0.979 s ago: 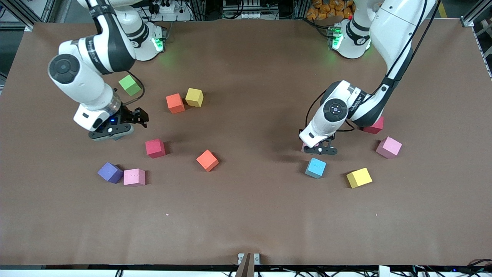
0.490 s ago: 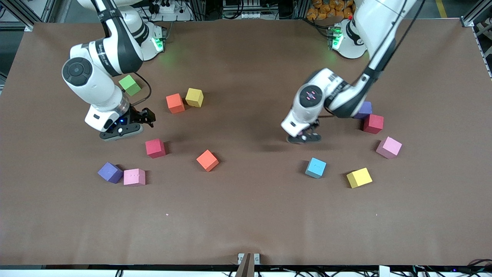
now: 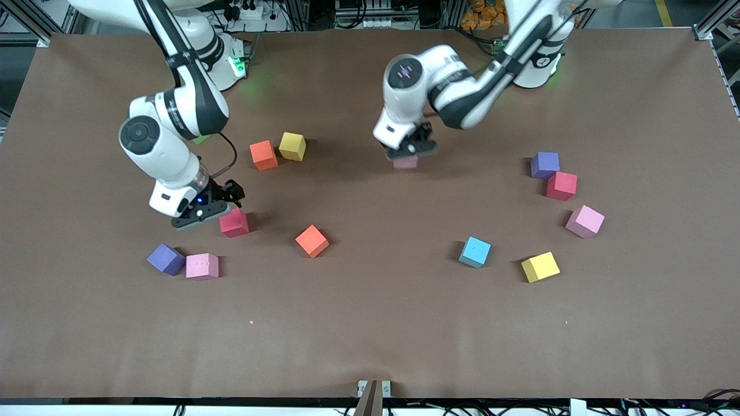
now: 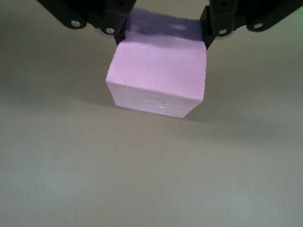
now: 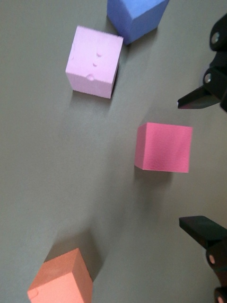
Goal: Form number 2 with 11 blocks
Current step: 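Carry the pink cube to center while the right gripper reaches the red cube, then set down the pink cube with the left gripper while the right gripper grasps red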
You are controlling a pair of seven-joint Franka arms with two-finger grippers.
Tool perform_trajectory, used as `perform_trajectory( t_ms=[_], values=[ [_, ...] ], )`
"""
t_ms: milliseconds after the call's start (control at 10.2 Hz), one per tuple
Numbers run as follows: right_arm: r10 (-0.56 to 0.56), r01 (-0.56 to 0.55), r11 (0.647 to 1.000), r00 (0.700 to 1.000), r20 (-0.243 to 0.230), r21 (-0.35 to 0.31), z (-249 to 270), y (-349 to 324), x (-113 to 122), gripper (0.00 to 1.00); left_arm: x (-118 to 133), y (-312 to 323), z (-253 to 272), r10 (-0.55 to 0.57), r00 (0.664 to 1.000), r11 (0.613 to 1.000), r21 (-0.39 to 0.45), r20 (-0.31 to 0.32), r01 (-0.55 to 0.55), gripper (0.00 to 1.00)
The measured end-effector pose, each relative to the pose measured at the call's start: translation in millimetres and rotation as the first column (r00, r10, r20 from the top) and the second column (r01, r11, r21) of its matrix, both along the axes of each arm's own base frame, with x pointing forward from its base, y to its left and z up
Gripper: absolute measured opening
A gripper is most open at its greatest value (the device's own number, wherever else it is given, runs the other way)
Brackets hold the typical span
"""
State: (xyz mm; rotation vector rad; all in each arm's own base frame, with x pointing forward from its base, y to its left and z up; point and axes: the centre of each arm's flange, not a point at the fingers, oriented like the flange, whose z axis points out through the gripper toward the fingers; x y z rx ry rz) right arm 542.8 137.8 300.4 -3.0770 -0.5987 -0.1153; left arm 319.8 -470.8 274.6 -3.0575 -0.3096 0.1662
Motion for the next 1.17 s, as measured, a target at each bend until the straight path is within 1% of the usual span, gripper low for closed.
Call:
perform_trajectory(
  t_ms=[98, 196, 392, 587, 783, 1077, 1175],
  values=[
    [0.008, -0.008, 1.000, 1.000, 0.007, 0.003, -9.9, 0.9, 2.1, 1.00, -27.6, -15.3, -4.7, 0.021, 1.000, 1.000, 0.010, -0.013, -0.021, 0.59],
    [0.025, -0.025, 1.000, 1.000, 0.010, 0.003, -18.8, 1.0, 3.5, 1.00, -48.5, -26.6, -11.0, 0.040, 0.999, 0.999, 0.016, -0.023, -0.040, 0.59],
    [0.030, -0.030, 1.000, 1.000, 0.003, 0.001, -32.0, -7.9, 6.3, 1.00, -76.8, -42.4, -21.6, 0.058, 0.998, 0.998, -0.001, -0.037, -0.058, 0.59],
    [0.004, -0.004, 1.000, 1.000, 0.009, 0.005, -58.7, -28.4, 12.5, 1.00, -100.0, -43.4, -34.2, 0.028, 0.999, 0.999, -0.035, -0.031, -0.029, 0.59],
    [-0.004, 0.004, 1.000, 1.000, -0.011, 0.004, -79.4, -32.1, 11.5, 1.00, -112.8, -38.2, -44.8, -0.015, 1.000, 0.999, -0.044, -0.011, 0.014, 0.59],
    [-0.002, 0.002, 1.000, 1.000, -0.018, 0.006, -84.1, -29.4, 11.8, 1.00, -117.3, -33.6, -52.4, -0.066, 0.998, 0.997, -0.029, 0.014, 0.066, 0.59],
    [-0.002, 0.002, 1.000, 1.000, -0.017, 0.007, -83.5, -29.3, 12.3, 1.00, -118.2, -33.1, -56.3, -0.076, 0.997, 0.997, -0.026, 0.013, 0.076, 0.59]
  ],
)
